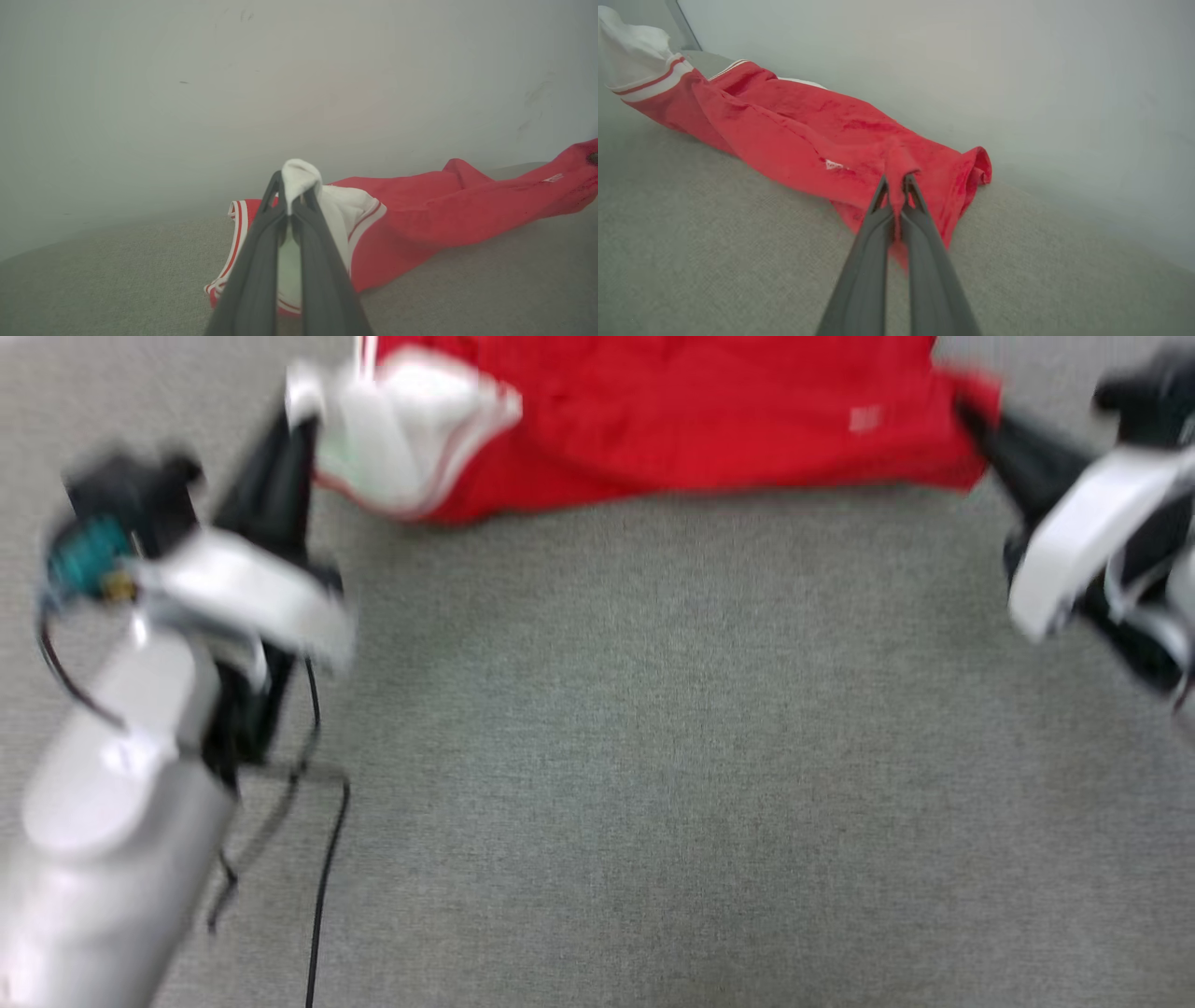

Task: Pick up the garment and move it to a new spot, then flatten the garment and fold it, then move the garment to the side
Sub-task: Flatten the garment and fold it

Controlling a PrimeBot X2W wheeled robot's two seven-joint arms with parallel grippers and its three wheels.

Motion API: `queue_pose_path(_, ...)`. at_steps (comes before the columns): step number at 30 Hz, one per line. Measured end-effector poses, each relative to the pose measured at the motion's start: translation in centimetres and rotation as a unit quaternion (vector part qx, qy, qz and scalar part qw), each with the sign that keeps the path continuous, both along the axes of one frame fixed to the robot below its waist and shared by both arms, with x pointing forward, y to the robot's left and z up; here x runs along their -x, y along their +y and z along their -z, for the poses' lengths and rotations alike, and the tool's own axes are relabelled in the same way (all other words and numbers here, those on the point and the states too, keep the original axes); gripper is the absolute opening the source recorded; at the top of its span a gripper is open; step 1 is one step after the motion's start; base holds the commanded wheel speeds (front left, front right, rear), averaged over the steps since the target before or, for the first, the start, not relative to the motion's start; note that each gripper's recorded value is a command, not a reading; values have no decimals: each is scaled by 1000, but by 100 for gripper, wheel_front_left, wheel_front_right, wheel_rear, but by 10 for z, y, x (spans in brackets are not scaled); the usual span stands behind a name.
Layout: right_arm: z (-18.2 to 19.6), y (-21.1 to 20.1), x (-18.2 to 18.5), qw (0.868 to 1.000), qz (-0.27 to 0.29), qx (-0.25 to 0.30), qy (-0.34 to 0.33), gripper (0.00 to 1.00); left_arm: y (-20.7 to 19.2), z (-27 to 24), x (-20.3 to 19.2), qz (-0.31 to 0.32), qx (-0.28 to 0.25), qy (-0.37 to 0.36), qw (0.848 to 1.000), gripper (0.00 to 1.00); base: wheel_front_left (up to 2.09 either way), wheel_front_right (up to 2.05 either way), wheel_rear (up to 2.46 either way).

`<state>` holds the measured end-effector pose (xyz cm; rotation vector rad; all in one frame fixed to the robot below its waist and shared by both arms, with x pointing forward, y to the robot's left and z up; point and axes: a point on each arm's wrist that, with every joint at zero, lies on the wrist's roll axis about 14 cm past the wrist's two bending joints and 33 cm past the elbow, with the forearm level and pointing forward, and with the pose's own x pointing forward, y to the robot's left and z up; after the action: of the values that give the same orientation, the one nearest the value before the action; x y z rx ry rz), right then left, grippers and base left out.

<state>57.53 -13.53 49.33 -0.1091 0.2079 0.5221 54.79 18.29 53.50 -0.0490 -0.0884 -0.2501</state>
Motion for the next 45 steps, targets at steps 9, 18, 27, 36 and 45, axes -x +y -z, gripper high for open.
queue_pose_path(9, 28, -8, 76, 998, -11, -2, 55, 0, 11, 36, 91, -24, 25, 66, 997, 0, 0, 0, 0)
queue_pose_path(18, 41, -27, 143, 995, 5, -25, 99, 0, 12, 63, 172, -51, 54, 133, 988, 0, 0, 0, 0)
queue_pose_path(27, 60, -37, 205, 989, 16, -52, 138, 0, 1, 96, 243, -51, 95, 223, 969, 0, 0, 0, 0)
queue_pose_path(36, 80, -55, 252, 983, 28, -45, 177, 0, -8, 116, 292, -43, 125, 297, 946, 0, 0, 0, 0)
queue_pose_path(45, 80, -54, 262, 980, 29, -49, 189, 0, -12, 113, 290, -34, 107, 287, 951, 0, 0, 0, 0)
